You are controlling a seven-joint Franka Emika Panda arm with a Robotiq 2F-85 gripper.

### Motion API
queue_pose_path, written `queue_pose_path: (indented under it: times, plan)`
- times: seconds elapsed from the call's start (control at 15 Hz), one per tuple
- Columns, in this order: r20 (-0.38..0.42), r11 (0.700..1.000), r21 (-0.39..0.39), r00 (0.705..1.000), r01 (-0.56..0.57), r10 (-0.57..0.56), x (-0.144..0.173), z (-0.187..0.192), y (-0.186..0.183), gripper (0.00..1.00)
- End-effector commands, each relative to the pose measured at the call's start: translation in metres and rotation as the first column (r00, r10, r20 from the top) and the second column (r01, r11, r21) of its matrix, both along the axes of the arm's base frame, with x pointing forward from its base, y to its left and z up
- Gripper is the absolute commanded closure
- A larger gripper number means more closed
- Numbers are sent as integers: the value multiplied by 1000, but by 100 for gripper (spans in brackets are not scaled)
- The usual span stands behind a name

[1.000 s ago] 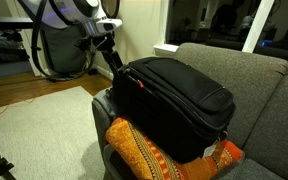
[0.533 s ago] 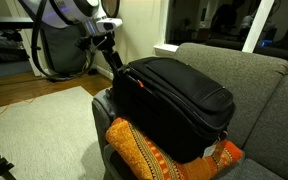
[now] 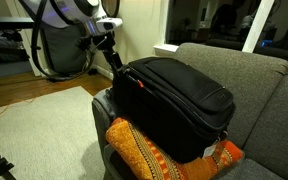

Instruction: Slide the zip to the right

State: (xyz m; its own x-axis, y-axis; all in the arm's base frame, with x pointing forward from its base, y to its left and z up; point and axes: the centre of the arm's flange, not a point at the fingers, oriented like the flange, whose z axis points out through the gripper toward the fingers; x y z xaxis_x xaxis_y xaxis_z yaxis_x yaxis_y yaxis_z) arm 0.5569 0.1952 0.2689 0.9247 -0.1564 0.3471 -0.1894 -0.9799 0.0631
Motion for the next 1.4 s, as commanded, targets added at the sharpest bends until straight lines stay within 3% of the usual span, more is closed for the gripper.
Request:
queue_pose_path:
  times: [0.0, 1.2, 1.33]
  plan:
    - [18, 1000, 9, 1000, 23, -23, 2, -2, 5, 0]
    - [31, 999, -2, 998, 50, -50, 19, -9, -5, 0]
    - [30, 999, -3, 998, 50, -50, 19, -9, -6, 3]
